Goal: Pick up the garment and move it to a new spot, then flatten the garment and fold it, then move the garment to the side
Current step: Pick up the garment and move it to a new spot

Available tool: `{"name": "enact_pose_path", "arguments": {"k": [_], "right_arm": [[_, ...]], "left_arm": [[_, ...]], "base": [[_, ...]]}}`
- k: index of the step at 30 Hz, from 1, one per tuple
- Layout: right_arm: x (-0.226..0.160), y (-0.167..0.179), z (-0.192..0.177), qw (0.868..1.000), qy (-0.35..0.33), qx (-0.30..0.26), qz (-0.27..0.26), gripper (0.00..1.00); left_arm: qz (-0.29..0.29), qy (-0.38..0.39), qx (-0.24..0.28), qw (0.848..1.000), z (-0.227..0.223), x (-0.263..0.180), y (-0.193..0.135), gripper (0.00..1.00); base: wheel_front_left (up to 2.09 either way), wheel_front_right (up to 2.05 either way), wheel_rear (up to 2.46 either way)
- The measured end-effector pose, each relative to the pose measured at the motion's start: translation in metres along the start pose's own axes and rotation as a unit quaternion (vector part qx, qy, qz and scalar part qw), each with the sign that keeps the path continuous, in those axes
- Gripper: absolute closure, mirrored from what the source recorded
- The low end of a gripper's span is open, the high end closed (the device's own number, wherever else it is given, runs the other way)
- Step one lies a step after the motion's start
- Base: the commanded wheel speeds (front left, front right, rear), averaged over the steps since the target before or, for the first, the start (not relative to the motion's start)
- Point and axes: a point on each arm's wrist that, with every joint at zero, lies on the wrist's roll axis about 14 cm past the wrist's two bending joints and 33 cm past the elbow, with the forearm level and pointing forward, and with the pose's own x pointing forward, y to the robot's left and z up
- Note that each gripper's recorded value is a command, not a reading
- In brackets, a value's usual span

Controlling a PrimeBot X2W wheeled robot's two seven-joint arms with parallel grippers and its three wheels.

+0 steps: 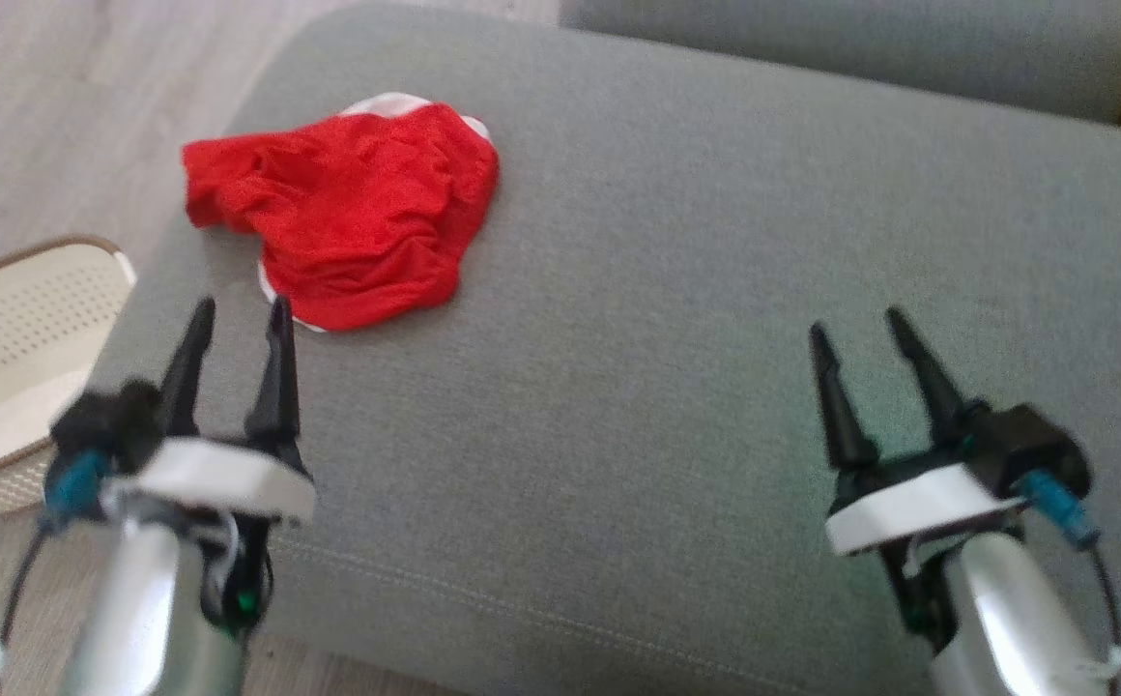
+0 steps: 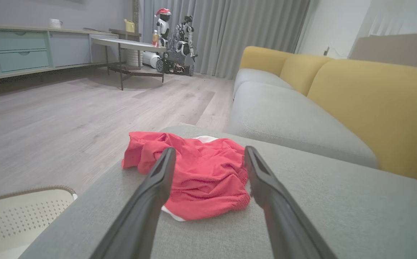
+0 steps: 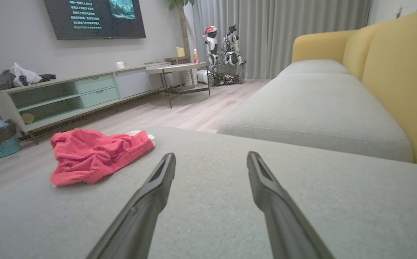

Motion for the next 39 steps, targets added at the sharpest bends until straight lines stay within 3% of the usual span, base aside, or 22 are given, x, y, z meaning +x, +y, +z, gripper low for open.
{"name": "enact_pose_path", "arguments": {"k": [11, 19, 24, 30, 31, 32, 33, 35, 39], "right_arm": [[0.021, -0.076, 0.011, 0.997, -0.023, -0.018, -0.078, 0.0], [0.016, -0.115, -0.004, 0.992, -0.009, -0.026, -0.12, 0.0], [0.009, -0.13, -0.013, 0.99, 0.001, -0.028, -0.138, 0.0], [0.001, -0.139, -0.021, 0.988, 0.012, -0.029, -0.152, 0.0], [0.0, -0.14, -0.021, 0.988, 0.013, -0.029, -0.153, 0.0], [0.0, -0.14, -0.021, 0.988, 0.013, -0.03, -0.154, 0.0], [-0.001, -0.141, -0.02, 0.987, 0.012, -0.03, -0.154, 0.0], [-0.001, -0.141, -0.017, 0.987, 0.01, -0.032, -0.155, 0.0], [-0.002, -0.139, -0.009, 0.987, 0.002, -0.035, -0.154, 0.0]], "left_arm": [[-0.065, 0.111, 0.06, 0.99, -0.029, 0.119, -0.018, 0.0], [-0.122, 0.264, 0.087, 0.953, -0.107, 0.15, -0.052, 0.0], [-0.13, 0.334, 0.116, 0.926, -0.143, 0.155, -0.049, 0.0], [-0.121, 0.367, 0.129, 0.913, -0.163, 0.164, -0.045, 0.0], [-0.119, 0.374, 0.132, 0.91, -0.165, 0.163, -0.043, 0.1], [-0.115, 0.385, 0.134, 0.906, -0.169, 0.161, -0.041, 0.76], [-0.114, 0.391, 0.137, 0.903, -0.172, 0.159, -0.039, 1.0], [-0.113, 0.397, 0.14, 0.9, -0.174, 0.155, -0.037, 1.0], [-0.113, 0.372, 0.14, 0.911, -0.164, 0.156, -0.036, 1.0]], "base": [[0.0, 0.0, 0.0], [0.0, 0.0, 0.0], [0.0, 0.0, 0.0], [0.0, 0.0, 0.0], [0.0, 0.0, 0.0], [0.0, 0.0, 0.0], [0.0, 0.0, 0.0], [0.0, 0.0, 0.0], [0.0, 0.0, 0.0]]}}
